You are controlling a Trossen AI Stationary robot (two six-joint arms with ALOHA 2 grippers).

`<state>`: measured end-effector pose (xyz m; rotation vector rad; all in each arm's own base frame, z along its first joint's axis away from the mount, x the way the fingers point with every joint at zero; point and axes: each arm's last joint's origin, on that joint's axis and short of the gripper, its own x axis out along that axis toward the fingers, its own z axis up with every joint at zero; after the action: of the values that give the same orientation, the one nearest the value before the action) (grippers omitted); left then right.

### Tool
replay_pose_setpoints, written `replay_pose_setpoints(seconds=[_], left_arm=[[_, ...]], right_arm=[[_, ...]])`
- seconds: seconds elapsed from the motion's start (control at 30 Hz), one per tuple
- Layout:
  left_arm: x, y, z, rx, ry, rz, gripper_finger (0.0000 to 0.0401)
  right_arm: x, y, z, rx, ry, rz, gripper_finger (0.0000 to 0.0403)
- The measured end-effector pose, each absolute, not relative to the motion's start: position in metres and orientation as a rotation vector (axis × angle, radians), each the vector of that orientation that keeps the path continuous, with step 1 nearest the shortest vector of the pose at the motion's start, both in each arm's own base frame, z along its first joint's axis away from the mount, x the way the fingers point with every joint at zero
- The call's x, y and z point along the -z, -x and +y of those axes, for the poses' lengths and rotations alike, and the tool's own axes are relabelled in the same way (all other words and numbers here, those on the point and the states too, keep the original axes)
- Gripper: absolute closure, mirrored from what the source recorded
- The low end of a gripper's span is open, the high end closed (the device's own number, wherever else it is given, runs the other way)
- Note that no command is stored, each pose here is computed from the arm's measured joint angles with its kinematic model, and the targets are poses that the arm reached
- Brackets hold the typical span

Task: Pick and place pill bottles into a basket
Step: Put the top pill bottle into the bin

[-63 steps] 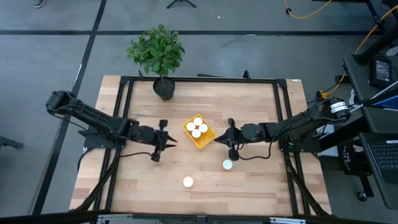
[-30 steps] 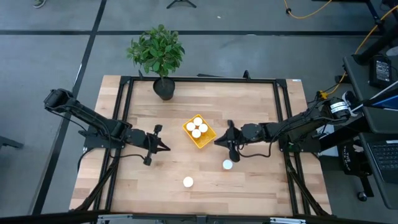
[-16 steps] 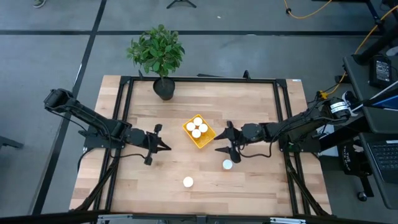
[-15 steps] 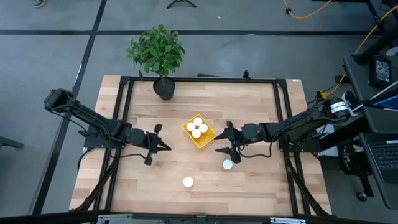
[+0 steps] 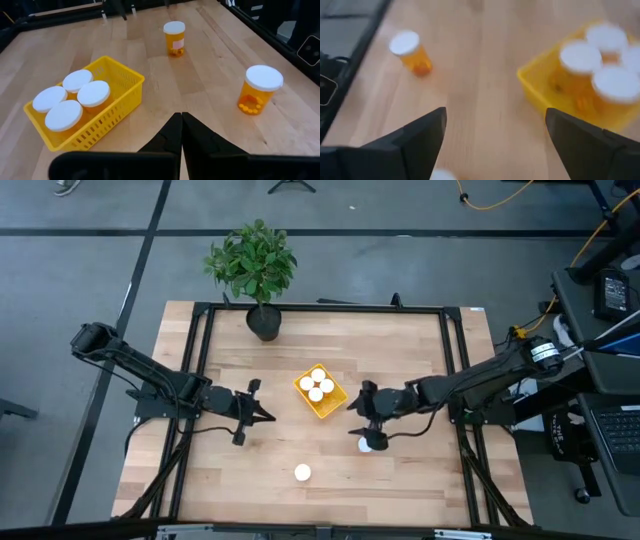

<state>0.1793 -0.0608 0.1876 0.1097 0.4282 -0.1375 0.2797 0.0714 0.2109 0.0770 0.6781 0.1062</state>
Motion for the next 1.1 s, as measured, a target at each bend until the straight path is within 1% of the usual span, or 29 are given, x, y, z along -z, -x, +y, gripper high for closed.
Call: replay_pose_setpoints(seconds=[0.13, 0.27, 0.4, 0.57, 0.7, 0.87, 1.0, 1.1], left_arm=[[-0.188, -0.179, -0.061, 0.136, -0.101, 0.429, 0.0397], [-0.188, -0.179, -0.061, 0.134, -0.092, 0.430, 0.0397], [-0.188, -0.179, -0.061, 0.134, -0.094, 0.430, 0.0397], [-0.188, -0.179, -0.061, 0.133, -0.088, 0.430, 0.0397], [-0.188, -0.179, -0.061, 0.132, -0.084, 0.427, 0.0397], [-0.188, -0.179, -0.061, 0.132, -0.085, 0.427, 0.0397], [-0.188, -0.179, -0.061, 0.133, -0.085, 0.427, 0.0397], [-0.188, -0.179, -0.061, 0.133, -0.086, 0.427, 0.0397]], right_arm=[[-0.228, -0.276, 0.080, -0.022, -0.170, 0.831, 0.0061], [-0.234, -0.270, 0.095, -0.022, -0.210, 0.883, 0.0061], [-0.234, -0.261, 0.113, -0.017, -0.202, 0.891, 0.0061], [-0.233, -0.243, 0.139, 0.068, -0.129, 0.862, 0.0061], [-0.232, -0.229, 0.159, 0.114, -0.164, 0.815, 0.0061], [-0.214, -0.214, 0.170, 0.149, -0.252, 0.787, 0.0061], [-0.191, -0.206, 0.168, 0.162, -0.330, 0.776, 0.0061], [-0.176, -0.202, 0.164, 0.142, -0.345, 0.747, 0.0061]])
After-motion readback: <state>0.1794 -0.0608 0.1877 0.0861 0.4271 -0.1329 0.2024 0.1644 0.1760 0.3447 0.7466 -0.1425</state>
